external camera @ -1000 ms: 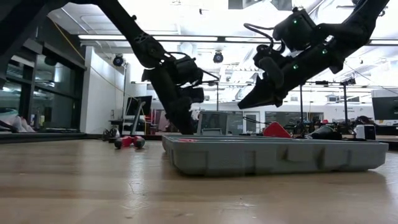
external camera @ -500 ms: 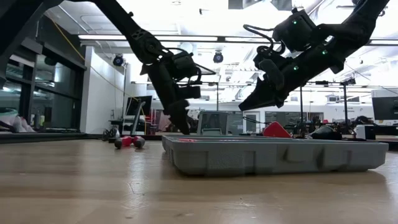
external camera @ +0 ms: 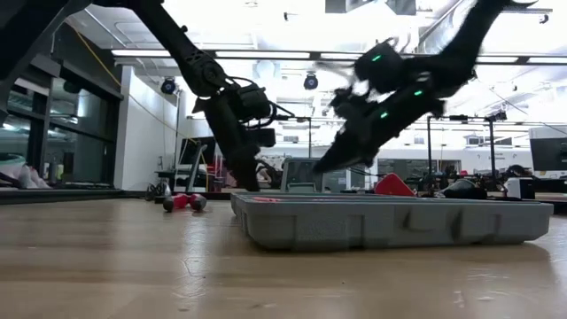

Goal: Prefit tool cases

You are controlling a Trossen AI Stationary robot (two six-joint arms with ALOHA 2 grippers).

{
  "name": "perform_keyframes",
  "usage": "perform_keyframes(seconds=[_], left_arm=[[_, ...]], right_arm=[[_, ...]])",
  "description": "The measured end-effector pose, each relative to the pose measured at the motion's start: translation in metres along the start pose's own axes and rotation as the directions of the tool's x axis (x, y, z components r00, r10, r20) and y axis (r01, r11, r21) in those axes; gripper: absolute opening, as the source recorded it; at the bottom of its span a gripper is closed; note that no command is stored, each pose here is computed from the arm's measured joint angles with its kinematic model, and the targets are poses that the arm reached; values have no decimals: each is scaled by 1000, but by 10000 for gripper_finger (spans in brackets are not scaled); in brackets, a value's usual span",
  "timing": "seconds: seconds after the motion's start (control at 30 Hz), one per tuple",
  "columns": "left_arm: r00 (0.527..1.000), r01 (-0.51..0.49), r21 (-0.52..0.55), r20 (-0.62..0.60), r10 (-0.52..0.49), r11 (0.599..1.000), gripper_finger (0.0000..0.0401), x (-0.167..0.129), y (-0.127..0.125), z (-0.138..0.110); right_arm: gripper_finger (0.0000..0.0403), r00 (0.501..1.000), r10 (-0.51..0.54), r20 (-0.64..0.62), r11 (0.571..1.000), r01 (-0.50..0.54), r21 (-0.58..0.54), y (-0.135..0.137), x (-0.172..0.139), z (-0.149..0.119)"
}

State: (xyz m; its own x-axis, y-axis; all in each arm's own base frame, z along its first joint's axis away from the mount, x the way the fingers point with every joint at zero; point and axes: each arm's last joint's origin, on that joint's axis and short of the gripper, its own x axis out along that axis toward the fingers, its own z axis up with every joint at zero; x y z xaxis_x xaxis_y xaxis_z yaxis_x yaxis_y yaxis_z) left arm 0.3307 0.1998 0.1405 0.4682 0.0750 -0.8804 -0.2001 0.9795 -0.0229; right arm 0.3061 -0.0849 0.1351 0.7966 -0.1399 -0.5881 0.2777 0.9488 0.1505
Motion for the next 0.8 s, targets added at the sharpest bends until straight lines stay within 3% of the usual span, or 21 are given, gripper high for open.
perform_keyframes(seconds=[0.13, 0.3, 0.53, 0.8], left_arm=[[997, 83, -16, -8, -83, 996, 28, 6, -6, -2], [993, 113, -24, -32, -114, 993, 28, 14, -10, -6], [985, 171, -69, -14, -173, 983, 28, 16, -14, -6], [986, 169, -78, 14, -168, 983, 28, 18, -17, -3]], right_arm=[[0, 997, 16, -79, 999, -19, -27, -4, 29, 10], [0, 992, 63, -109, 997, -67, -29, -7, 53, 25], [0, 977, 45, -207, 997, -55, -46, -16, 64, 28], [0, 976, 73, -206, 997, -77, -13, -26, 70, 24]])
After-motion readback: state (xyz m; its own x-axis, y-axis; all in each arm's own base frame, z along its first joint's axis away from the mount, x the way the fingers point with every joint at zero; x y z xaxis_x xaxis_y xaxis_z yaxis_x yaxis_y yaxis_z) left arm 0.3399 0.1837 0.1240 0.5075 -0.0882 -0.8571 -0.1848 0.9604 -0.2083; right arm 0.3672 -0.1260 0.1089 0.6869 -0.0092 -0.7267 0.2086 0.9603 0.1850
